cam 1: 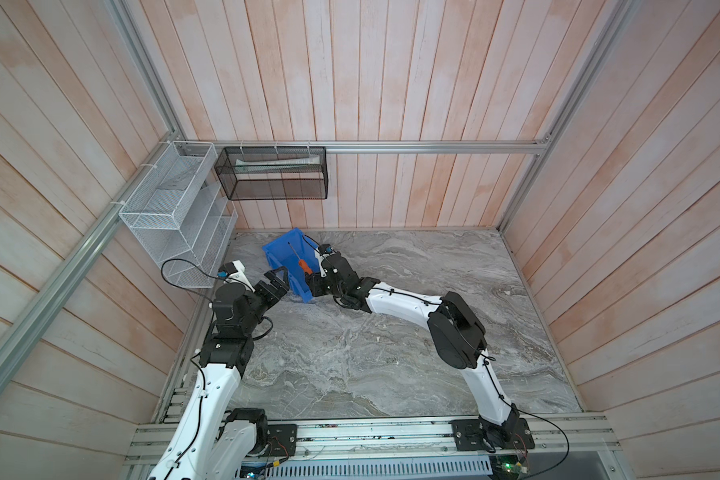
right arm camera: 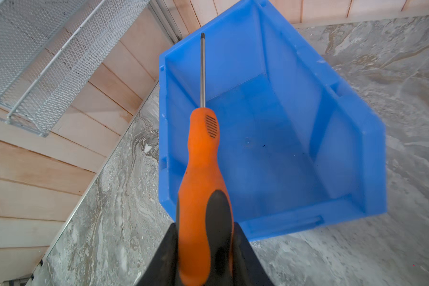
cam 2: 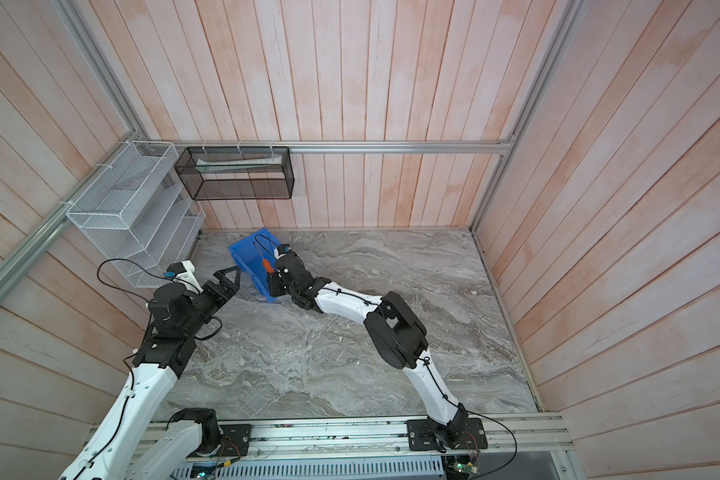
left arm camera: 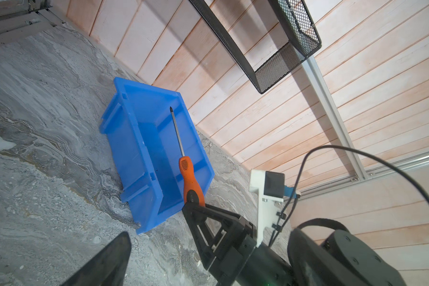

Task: Put the screwdriver in the bin
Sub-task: 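Lift the screwdriver with the right gripper and carry it over the blue bin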

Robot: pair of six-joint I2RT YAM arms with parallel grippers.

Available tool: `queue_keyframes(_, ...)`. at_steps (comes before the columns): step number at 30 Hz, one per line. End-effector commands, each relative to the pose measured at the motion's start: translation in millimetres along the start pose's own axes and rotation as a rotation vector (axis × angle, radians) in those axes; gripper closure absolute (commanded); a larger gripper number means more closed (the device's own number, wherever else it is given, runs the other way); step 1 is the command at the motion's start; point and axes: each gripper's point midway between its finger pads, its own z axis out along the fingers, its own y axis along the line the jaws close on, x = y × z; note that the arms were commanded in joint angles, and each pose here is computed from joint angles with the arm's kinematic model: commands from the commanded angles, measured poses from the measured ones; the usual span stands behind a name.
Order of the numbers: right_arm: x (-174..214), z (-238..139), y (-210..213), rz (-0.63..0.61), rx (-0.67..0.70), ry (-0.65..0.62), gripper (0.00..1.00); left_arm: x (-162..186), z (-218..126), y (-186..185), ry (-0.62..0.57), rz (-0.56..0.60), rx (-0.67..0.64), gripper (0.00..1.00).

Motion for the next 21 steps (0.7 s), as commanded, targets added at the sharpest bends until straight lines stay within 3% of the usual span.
queue_keyframes(1,-11,12,2,0.081,-0.026,-0.025,0.80,4,1,0,0.010,-0.010,0.023,0.00)
queue_keyframes(10,-11,43,-9,0.192,-0.016,-0.056,0.79,9,3,8,0.026,-0.002,0.006,0.00)
queue_keyframes(21,-8,53,-27,0.401,0.056,-0.121,0.76,11,5,11,0.025,-0.018,0.009,0.00)
